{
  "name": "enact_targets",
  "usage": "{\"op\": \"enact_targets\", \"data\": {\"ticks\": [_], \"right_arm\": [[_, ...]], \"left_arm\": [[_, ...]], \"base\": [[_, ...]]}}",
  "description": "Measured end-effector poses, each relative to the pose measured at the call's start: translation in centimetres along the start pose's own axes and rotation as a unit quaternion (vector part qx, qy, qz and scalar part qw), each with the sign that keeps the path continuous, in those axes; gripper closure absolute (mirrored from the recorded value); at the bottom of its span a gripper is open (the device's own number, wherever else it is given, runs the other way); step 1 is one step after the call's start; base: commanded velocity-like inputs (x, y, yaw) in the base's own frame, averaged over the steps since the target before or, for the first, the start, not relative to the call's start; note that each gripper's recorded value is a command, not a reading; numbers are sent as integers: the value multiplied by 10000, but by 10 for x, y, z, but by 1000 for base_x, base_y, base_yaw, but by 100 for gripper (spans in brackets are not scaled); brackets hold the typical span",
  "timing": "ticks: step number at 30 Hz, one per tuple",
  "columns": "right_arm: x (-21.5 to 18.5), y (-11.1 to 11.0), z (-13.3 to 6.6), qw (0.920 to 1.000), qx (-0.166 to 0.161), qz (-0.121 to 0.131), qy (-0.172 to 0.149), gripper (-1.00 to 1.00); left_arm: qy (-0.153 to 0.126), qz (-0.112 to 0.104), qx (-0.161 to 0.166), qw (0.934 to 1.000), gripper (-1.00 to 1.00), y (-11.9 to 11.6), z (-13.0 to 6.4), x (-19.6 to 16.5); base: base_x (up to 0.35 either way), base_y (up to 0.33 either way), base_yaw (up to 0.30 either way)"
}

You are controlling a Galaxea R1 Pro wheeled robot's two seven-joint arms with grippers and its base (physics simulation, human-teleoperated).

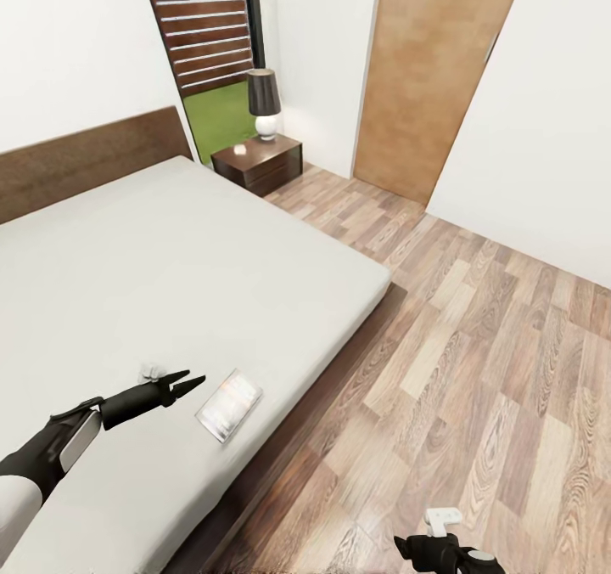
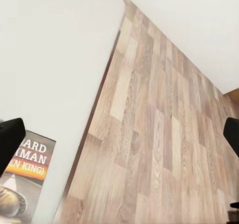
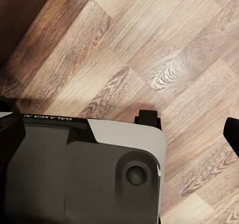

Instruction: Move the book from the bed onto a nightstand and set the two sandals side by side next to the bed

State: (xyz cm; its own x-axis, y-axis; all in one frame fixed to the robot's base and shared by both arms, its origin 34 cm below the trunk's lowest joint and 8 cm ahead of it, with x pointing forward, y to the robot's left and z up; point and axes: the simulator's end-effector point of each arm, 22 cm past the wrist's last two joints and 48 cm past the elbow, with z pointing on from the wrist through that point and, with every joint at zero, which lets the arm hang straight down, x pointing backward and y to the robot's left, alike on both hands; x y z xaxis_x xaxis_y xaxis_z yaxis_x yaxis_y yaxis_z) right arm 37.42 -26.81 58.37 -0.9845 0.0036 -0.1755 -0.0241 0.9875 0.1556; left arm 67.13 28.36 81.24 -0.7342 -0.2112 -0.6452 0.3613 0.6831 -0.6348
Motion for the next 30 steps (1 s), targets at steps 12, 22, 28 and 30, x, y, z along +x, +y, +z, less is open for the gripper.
{"op": "enact_targets", "data": {"ticks": [12, 22, 28, 30], "right_arm": [[9, -1, 3, 10000, 1, 17, 97, -100], [16, -2, 6, 9998, 8, 31, 172, -100], [20, -3, 7, 9998, 12, 39, 214, -100], [22, -3, 8, 9997, 13, 41, 229, -100]], "left_arm": [[25, -196, -10, 9998, -100, 4, 5, 8], [-24, -598, -610, 9963, -100, 38, 4, 21], [-280, -802, -1024, 9911, -100, 65, 5, -2], [-328, -826, -1068, 9903, -100, 68, 6, -7]], "base": [[0, 0, 0], [0, 0, 0], [0, 0, 0], [0, 0, 0]]}}
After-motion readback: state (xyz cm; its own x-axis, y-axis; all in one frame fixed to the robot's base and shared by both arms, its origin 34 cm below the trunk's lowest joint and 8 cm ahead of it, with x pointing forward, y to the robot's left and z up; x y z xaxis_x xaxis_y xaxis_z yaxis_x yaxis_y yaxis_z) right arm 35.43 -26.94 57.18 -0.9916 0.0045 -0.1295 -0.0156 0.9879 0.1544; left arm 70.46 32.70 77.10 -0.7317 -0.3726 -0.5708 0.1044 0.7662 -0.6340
